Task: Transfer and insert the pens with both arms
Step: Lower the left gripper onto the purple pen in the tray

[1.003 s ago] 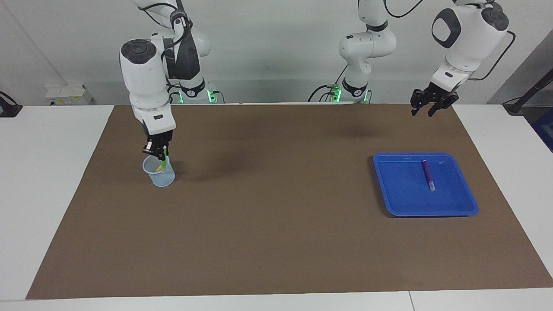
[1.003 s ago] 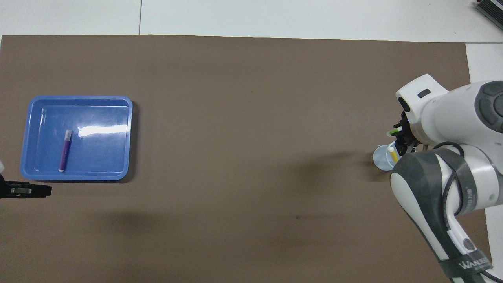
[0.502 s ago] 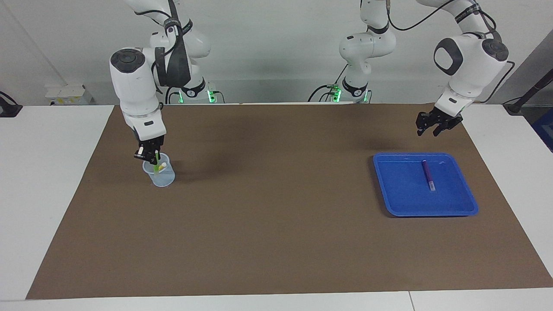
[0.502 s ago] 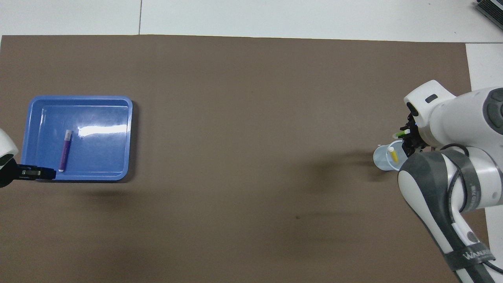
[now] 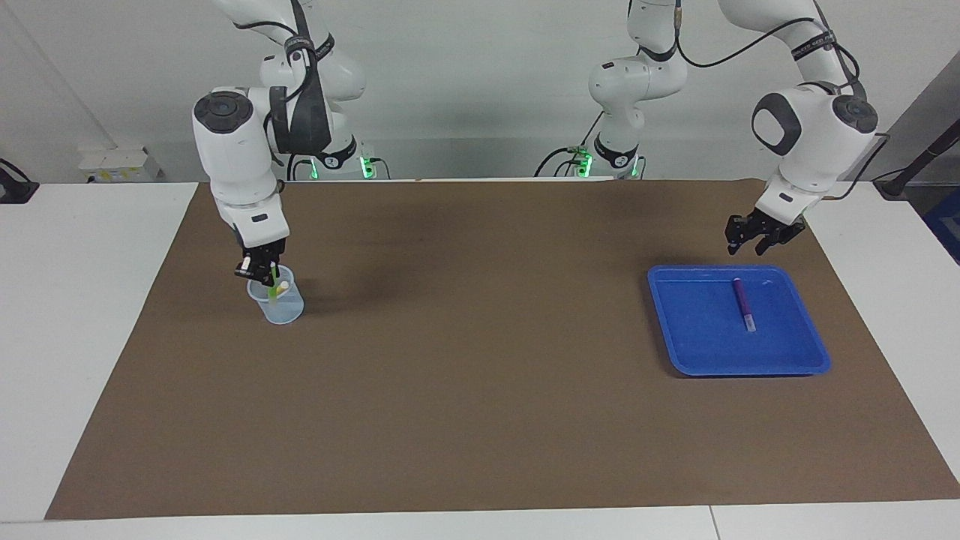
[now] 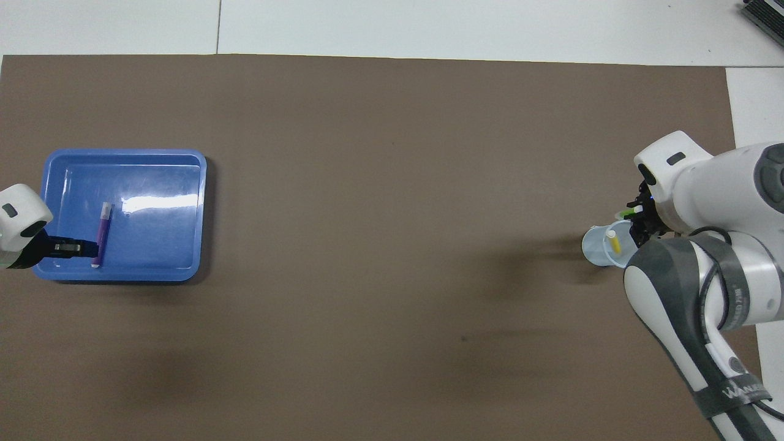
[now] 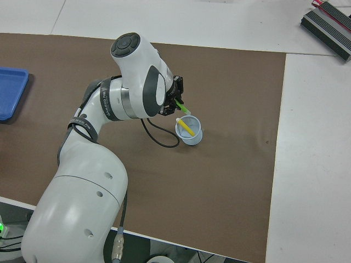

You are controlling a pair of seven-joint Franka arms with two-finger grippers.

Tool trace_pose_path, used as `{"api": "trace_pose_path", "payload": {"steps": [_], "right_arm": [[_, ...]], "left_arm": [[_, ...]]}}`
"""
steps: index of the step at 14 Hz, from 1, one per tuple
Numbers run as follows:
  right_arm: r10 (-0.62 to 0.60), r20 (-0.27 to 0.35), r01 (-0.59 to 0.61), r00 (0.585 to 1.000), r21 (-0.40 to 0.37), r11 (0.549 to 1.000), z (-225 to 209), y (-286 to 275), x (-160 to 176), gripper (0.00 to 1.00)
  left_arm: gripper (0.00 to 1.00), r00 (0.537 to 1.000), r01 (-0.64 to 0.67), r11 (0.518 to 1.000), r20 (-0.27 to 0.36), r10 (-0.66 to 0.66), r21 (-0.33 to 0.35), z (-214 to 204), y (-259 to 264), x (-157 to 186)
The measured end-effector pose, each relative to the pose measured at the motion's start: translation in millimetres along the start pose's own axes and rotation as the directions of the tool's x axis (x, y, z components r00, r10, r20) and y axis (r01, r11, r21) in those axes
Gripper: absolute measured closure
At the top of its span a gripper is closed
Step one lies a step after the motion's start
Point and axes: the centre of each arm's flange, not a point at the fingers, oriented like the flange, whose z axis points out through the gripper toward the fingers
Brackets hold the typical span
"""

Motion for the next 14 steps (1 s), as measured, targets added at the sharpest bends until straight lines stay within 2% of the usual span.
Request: {"api": "trace_pose_path", "payload": {"steps": [9, 14], "right_arm": [[-0.009, 0.000, 0.009, 1.000, -0.010, 1.000, -11, 1, 5, 0.81], [-0.008, 0.011, 0.008, 1.000, 0.016, 1.000, -11, -1, 5, 0.81]], "left_arm": [[0.40, 1.000, -0.004, 1.000, -0.017, 0.004, 0.015, 53, -8, 28], [0.40, 0.999, -0.002, 1.000, -0.034, 0.003, 0.024, 76, -14, 34]]}}
